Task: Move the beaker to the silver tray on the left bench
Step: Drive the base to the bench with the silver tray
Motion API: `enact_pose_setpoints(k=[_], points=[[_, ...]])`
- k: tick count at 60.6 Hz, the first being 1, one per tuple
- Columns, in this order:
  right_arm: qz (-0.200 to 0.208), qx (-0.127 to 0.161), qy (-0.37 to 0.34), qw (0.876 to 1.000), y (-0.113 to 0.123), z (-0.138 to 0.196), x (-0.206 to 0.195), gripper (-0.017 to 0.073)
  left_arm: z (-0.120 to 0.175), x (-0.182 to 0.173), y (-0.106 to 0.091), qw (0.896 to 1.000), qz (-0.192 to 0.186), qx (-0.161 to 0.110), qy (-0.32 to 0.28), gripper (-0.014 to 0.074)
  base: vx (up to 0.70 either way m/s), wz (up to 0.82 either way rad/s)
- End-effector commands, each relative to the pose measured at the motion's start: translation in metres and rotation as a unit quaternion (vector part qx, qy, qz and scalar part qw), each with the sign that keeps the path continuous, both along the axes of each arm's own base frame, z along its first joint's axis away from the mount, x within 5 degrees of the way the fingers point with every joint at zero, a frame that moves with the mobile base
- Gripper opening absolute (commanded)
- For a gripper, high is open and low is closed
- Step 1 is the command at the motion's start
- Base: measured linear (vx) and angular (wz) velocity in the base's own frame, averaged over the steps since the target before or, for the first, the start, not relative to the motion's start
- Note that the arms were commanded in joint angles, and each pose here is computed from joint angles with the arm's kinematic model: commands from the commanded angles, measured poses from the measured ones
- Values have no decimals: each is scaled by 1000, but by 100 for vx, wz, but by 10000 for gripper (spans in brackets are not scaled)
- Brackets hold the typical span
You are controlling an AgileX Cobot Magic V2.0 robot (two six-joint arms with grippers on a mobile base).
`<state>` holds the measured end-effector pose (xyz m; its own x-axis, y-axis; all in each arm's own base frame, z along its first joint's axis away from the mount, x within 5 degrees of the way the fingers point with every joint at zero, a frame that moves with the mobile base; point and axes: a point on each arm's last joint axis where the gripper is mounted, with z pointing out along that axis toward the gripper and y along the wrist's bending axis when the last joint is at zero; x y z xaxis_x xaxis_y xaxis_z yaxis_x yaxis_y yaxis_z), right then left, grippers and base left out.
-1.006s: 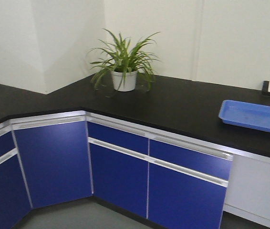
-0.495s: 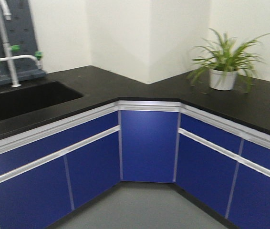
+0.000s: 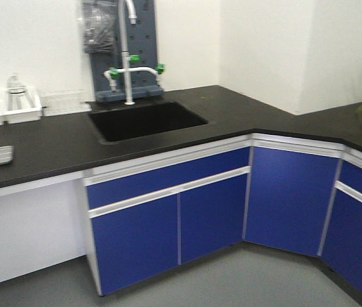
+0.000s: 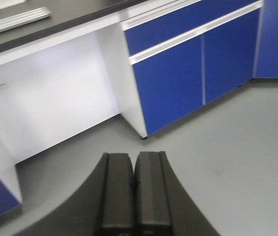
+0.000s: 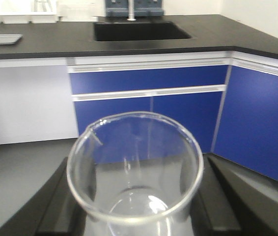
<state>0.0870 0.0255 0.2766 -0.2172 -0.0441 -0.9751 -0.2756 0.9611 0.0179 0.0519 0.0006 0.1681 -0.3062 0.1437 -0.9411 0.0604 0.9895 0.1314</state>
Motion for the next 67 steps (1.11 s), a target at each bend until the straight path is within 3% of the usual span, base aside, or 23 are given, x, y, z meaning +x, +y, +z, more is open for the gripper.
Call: enact_pose_setpoints(k=[1, 42, 67], points=[[12, 9, -50, 999, 2, 17, 0, -11, 1, 2, -1, 999, -6, -4, -35, 1, -2, 48], [10, 8, -45, 999, 2, 16, 0, -11, 1, 2, -1, 999, -6, -4, -35, 1, 14, 53], [10, 8, -45, 999, 2, 16, 0, -11, 1, 2, -1, 999, -6, -4, -35, 1, 33, 20]])
